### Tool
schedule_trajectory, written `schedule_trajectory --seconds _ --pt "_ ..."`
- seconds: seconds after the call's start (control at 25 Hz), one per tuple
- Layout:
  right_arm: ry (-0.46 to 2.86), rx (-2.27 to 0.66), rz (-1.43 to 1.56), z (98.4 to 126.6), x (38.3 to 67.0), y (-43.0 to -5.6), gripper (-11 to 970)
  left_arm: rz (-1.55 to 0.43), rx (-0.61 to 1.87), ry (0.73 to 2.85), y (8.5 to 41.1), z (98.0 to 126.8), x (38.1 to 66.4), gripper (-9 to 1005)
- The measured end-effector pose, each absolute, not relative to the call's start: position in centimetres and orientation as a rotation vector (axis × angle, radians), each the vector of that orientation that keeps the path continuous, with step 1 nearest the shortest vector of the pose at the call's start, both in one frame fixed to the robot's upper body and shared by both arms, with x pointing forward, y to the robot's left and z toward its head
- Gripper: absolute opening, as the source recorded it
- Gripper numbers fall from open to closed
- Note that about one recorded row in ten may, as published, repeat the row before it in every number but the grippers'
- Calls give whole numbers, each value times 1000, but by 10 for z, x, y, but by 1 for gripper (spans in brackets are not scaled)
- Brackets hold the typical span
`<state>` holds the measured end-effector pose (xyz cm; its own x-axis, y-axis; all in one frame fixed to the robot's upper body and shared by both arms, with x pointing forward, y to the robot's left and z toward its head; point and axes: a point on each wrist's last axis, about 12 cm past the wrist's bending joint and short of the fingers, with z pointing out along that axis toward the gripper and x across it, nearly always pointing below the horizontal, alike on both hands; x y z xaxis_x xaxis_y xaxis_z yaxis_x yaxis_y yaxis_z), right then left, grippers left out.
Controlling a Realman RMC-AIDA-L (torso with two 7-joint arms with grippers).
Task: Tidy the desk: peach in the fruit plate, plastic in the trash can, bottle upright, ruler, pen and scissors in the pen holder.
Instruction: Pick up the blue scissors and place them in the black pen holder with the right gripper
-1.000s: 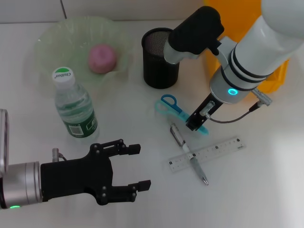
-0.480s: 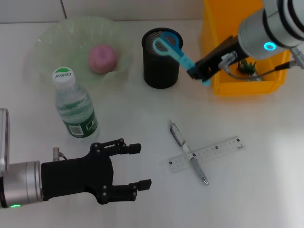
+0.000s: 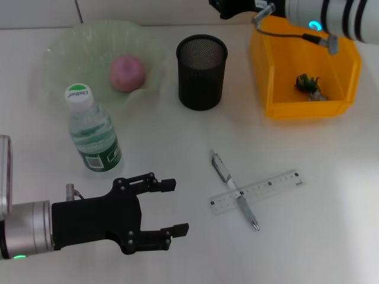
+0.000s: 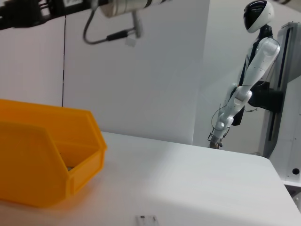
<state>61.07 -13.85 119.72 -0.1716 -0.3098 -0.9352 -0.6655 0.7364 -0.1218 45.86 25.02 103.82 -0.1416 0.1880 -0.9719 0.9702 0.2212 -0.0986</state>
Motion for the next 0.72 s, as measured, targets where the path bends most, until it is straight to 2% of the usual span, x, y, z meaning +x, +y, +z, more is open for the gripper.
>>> schedule_trajectory --seconds 0.2,0.44,0.72 --pt "1775 -737 325 1151 625 -124 232 -1035 1129 1546 251 1038 458 800" --pt "1799 -780 298 1129 622 -111 240 -1037 1128 1548 251 1038 458 800" --pt "1815 -768 309 1118 613 -110 248 -1039 1130 1545 251 1038 458 800"
